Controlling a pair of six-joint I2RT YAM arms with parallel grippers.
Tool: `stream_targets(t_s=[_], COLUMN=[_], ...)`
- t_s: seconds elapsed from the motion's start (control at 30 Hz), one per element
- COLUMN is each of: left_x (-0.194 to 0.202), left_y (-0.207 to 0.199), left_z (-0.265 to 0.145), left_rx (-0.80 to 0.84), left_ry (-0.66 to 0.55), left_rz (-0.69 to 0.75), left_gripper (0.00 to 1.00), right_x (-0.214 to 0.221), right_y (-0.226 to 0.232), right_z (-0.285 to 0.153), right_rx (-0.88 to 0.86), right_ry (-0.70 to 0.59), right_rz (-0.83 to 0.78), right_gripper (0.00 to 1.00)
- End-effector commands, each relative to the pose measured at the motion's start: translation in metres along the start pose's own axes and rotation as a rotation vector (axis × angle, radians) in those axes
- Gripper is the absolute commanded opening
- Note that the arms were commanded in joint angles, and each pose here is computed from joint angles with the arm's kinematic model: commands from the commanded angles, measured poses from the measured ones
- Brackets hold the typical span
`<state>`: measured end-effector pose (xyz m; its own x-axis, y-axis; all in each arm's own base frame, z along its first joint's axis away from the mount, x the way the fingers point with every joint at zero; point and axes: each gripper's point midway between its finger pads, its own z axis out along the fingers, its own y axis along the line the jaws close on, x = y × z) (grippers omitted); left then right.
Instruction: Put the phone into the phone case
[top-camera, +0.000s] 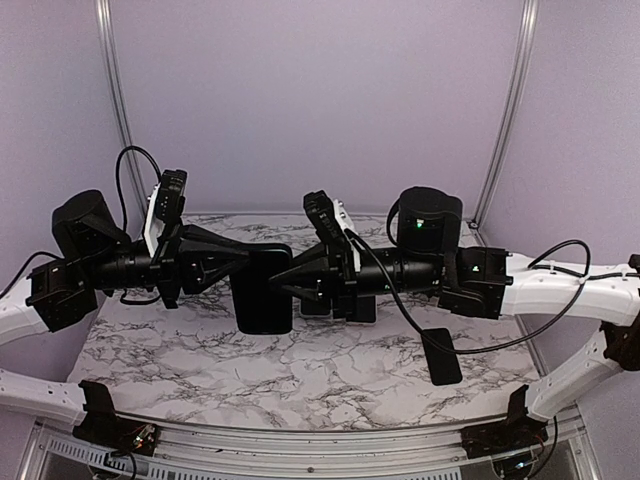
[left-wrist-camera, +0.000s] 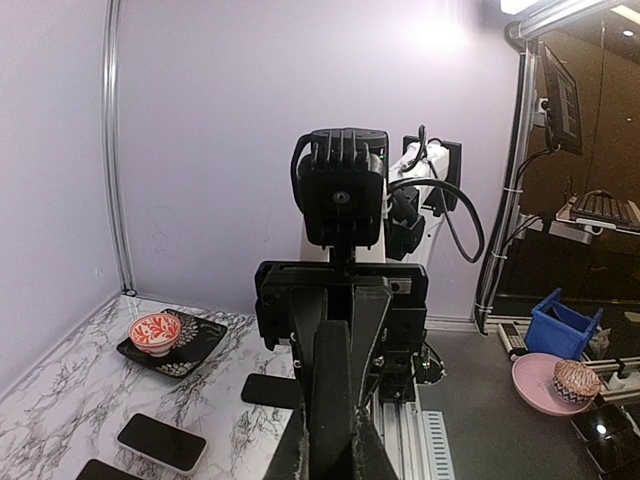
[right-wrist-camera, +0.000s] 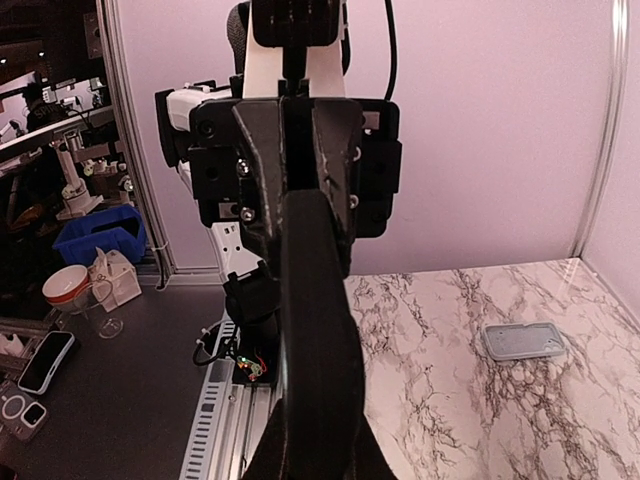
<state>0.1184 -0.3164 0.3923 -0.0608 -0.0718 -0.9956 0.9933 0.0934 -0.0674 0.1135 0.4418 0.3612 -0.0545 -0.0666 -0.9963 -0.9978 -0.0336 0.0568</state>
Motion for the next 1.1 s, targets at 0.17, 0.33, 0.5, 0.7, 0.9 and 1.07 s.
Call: stream_targets(t_s=[0.17,0.33,0.5,0.7,0.9,1.07], left_x=[-0.008,0.016,0.031,0.031,0.028,0.027], left_y=[-0.001,0.002,0.007,0.004,0.002,0.004], left_z=[-0.003,-0.006,0.002,0.005,0.003,-0.003], left_rx=[-0.012,-0.028,-0.030,-0.004,-0.007,-0.036], left_ry=[-0.003,0.046,0.080,0.077,0.062,0.050], left_rz=[0.034,0.031,-0.036,-0.040,-0.022,0.032], left_gripper=[0.31,0.63,0.37,0.18,0.00,0.00], right_x=[-0.040,-0.055,-0.059,-0.062,-0.054,-0.051], right_y=[0.004,0.012,0.014,0.016,0.012,0.006], right_z=[-0.008,-0.016,-0.017,-0.017,-0.012,-0.015], right_rx=[0.003,-0.020,-0.030,-0.040,-0.036,0.010], right_ry=[-0.096,-0.145,-0.159,-0.175,-0.144,-0.114], right_rz=[-0.061,-0.087,-0.090,-0.098,-0.087,-0.108], right_gripper=[0.00,0.00,0.00,0.00,0.17,0.59])
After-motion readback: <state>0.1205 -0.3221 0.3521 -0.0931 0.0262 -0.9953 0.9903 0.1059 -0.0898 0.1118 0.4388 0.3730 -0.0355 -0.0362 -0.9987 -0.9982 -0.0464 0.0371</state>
